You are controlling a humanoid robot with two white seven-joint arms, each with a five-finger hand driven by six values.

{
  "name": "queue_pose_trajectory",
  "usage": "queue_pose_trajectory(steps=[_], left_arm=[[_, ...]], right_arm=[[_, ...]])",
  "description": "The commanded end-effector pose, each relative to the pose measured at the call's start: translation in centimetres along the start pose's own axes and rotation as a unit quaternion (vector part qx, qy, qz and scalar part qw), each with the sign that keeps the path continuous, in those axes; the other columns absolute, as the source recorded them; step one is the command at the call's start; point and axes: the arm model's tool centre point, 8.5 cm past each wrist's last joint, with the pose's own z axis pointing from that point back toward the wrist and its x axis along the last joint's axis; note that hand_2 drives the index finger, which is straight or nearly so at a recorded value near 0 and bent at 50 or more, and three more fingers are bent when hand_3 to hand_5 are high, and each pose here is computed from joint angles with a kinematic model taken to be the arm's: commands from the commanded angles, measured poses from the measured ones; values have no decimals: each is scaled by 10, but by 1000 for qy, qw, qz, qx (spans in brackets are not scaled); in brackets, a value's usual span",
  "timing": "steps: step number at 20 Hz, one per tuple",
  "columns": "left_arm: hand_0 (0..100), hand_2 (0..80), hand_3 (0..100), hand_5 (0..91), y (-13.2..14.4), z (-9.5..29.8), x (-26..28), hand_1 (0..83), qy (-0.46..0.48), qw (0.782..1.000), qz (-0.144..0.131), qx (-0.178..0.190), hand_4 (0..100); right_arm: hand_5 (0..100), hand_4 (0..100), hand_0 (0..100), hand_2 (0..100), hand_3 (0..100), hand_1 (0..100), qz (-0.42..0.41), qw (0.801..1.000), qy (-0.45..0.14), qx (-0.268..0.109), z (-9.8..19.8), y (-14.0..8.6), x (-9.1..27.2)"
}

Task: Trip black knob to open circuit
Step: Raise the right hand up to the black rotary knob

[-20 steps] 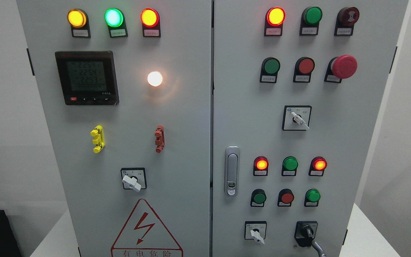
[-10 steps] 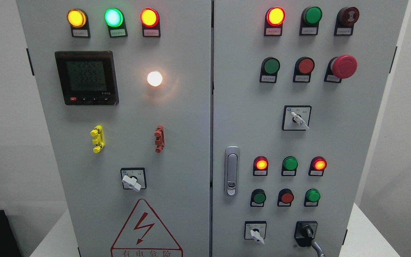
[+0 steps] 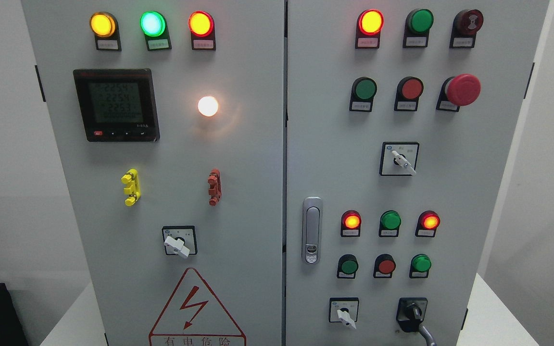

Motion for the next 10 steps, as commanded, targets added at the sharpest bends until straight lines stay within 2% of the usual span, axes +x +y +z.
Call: queue_pose_trajectory(steps=[1,10], left_arm=[[120,0,0,0,-1,0,3,389,-3,1000,2,-1,0],[120,0,0,0,-1,0,2,389,-2,1000,2,-1,0]], right_arm=[[864,961,569,0,1000,808,-3,1000,-14,8,-3,5,8],[863,961,572,0,1000,808,-5,1000,-14,17,-4,11,8]])
